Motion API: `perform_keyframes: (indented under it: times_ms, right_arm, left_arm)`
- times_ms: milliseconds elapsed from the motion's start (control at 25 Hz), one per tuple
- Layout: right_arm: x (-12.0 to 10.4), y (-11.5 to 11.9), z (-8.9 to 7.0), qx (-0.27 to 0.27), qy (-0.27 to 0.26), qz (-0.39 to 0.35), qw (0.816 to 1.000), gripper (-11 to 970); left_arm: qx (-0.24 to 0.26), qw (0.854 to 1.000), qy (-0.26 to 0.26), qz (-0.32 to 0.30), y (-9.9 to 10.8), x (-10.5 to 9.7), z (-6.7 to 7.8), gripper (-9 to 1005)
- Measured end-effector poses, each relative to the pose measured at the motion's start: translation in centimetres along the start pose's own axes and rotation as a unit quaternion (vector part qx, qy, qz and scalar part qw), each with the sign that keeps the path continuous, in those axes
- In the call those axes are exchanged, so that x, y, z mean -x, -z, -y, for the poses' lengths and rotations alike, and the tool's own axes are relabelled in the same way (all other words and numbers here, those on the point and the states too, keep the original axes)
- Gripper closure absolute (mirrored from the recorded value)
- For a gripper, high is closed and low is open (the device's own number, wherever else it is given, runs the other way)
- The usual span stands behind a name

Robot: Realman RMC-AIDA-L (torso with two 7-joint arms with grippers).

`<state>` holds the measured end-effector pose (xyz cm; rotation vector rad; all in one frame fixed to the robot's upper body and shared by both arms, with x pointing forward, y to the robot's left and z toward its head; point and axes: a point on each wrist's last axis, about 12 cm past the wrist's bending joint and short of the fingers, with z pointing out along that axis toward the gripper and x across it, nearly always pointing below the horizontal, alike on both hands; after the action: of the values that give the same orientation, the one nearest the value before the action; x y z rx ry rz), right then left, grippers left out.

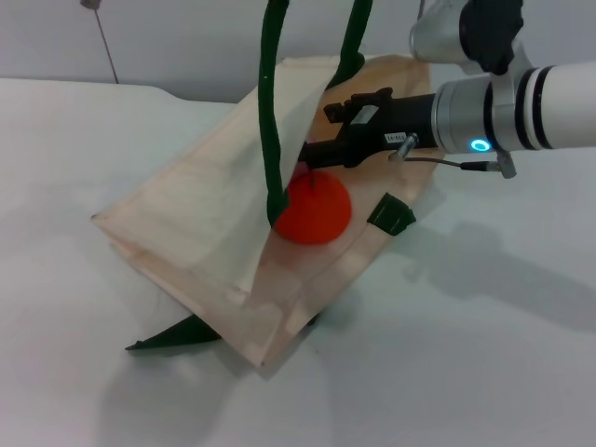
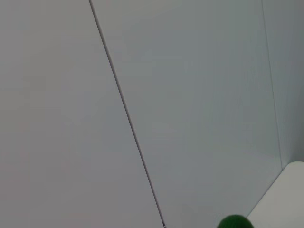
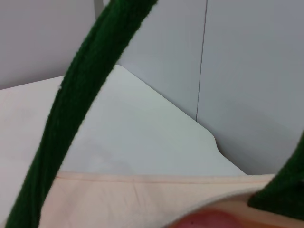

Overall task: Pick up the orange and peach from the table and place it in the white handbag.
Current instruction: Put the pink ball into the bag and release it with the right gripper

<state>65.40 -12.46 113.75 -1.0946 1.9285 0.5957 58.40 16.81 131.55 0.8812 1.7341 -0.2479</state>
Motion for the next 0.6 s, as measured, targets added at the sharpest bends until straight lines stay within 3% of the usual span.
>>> perform_keyframes:
  times_ms: [320,600]
  right_arm:
    - [0.0,0.3,0.4,-0.005,-0.008,0.004,1.0,150]
    - [-0.4,1.2,1.2,-0.009,-0.031,0.006,0.999,143]
  left_arm:
    - [0.01,1.0,0.003,-0.003,0.2,-0.4,-0.4,836]
    - [0.028,0.999,0.017,-0.011,0.8,-1.5,-1.3,835]
